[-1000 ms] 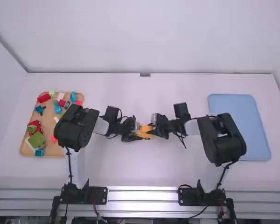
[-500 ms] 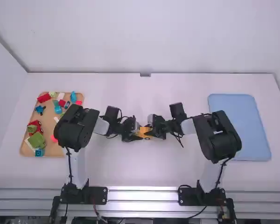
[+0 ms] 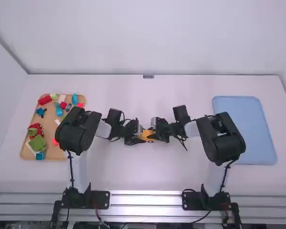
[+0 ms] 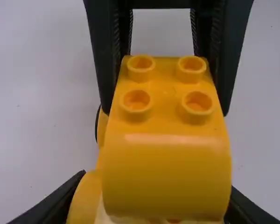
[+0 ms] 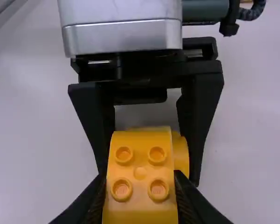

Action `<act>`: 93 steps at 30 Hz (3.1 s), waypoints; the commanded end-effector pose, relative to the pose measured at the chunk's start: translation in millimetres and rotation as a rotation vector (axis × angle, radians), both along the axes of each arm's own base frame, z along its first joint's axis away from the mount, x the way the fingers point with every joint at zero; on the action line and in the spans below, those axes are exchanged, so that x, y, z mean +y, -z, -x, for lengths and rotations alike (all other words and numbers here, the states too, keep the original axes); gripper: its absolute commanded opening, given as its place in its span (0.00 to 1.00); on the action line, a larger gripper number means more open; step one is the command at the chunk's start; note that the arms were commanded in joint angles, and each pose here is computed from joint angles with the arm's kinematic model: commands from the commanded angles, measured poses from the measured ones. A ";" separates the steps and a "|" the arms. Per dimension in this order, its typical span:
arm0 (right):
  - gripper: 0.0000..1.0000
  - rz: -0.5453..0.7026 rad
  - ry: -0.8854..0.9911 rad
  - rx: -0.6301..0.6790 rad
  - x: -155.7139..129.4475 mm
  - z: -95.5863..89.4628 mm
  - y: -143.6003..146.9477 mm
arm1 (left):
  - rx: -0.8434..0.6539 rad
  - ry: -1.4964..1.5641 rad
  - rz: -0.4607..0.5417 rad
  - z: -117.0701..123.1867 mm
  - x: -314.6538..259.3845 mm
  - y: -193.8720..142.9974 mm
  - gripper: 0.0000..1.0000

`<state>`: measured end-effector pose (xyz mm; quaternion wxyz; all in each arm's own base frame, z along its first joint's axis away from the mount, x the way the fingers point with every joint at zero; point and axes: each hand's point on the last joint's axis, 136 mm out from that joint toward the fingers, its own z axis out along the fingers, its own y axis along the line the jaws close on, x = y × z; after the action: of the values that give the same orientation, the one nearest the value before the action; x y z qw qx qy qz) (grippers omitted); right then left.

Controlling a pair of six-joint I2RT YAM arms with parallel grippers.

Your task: Assemble lego blocks to make yellow taxi

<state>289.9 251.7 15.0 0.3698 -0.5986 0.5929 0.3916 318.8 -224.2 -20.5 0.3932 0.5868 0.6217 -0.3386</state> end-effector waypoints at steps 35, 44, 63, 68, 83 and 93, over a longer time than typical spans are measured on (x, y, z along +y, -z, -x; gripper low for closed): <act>0.05 0.175 0.088 0.028 -3.6 9.2 42.1 | 0.105 -0.102 -0.185 11.5 20.5 48.4 0.11; 0.08 0.195 0.098 0.073 -4.9 15.7 46.9 | 0.105 -0.103 -0.185 11.3 21.0 48.5 0.11; 0.00 0.351 0.122 0.124 -17.5 32.0 71.9 | 0.101 -0.103 -0.184 10.8 20.7 48.2 0.10; 0.00 0.337 0.149 0.076 -15.0 27.9 72.9 | 0.098 -0.099 -0.183 10.5 18.9 47.5 0.10; 0.24 0.201 0.187 0.043 -10.6 5.5 48.3 | 0.104 -0.113 -0.175 7.6 17.9 46.0 0.10; 0.43 0.119 0.179 0.005 -8.5 -4.0 33.4 | 0.102 -0.114 -0.175 6.9 17.7 45.6 0.09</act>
<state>298.3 250.5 -1.1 0.3876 -0.5759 0.6412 0.3270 322.7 -225.3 -19.8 0.3946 0.5838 0.6277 -0.3309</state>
